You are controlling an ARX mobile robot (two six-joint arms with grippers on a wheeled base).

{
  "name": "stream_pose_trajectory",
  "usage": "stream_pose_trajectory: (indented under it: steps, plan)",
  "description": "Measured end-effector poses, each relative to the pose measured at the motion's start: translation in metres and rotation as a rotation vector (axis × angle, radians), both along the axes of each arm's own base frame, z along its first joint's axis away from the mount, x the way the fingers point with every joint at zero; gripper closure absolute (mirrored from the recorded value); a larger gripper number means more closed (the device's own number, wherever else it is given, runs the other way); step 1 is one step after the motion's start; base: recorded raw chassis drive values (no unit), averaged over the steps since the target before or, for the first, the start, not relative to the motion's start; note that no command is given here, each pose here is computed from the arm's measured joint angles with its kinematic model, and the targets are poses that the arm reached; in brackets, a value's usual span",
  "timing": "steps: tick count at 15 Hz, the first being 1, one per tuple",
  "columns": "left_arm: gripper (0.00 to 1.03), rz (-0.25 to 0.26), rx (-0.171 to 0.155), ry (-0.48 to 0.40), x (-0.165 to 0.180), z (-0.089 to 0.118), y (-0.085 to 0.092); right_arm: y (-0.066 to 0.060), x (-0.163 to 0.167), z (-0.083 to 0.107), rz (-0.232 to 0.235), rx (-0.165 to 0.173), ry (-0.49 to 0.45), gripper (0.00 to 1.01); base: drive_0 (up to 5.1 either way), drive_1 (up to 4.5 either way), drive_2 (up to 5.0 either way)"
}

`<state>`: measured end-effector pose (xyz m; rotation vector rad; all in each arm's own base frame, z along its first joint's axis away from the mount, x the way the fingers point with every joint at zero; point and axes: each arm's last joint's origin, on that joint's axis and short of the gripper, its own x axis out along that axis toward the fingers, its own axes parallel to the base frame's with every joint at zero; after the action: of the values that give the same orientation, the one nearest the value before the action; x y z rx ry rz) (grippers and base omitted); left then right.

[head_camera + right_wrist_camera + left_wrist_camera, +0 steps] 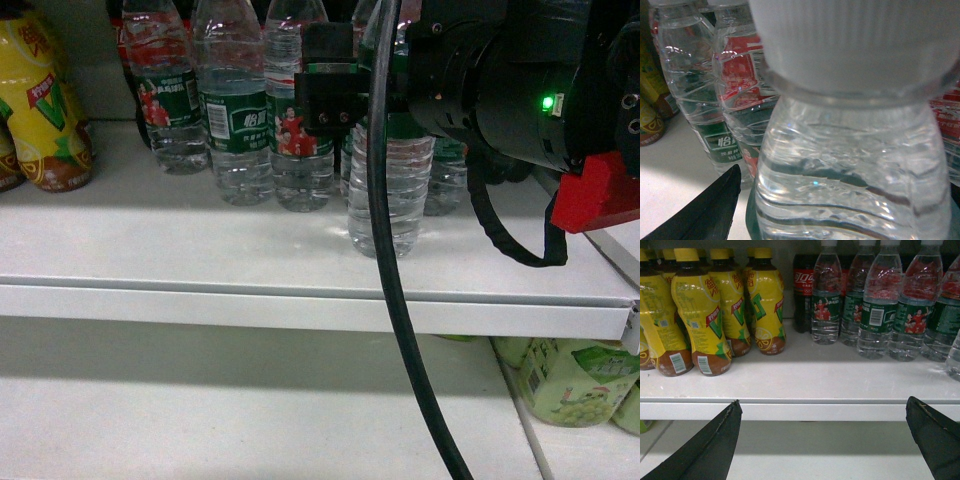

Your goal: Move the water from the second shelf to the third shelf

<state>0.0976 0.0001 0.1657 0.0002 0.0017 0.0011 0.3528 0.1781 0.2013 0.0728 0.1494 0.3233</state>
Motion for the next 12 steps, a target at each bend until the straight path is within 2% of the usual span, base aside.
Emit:
stream_pose_trajectory:
  steps: [1,2,3,5,8,12]
  plan:
    - [0.05,0.000,0.000,0.000,0.000,0.000,0.000,0.001,0.000,0.000,-0.007,0.001,0.006,0.11,0.0,0.00,0.0]
    - [0.05,0.000,0.000,0.000,0.000,0.000,0.000,0.002,-0.001,0.000,-0.014,0.001,0.008,0.26,0.0,0.00,0.0]
    - [0.05,0.000,0.000,0.000,0.000,0.000,0.000,0.002,-0.001,0.000,-0.014,0.001,0.009,0.37,0.0,0.00,0.0]
    - [0.05,0.000,0.000,0.000,0.000,0.000,0.000,0.001,-0.003,0.001,-0.024,0.001,0.009,0.52,0.0,0.00,0.0]
    - [0.05,0.000,0.000,0.000,0.000,0.000,0.000,-0.004,-0.019,0.003,-0.008,0.008,0.026,0.58,0.0,0.00,0.0]
    - [0.05,0.000,0.000,0.000,0.000,0.000,0.000,-0.024,-0.061,0.007,0.033,0.013,0.063,0.58,0.0,0.00,0.0]
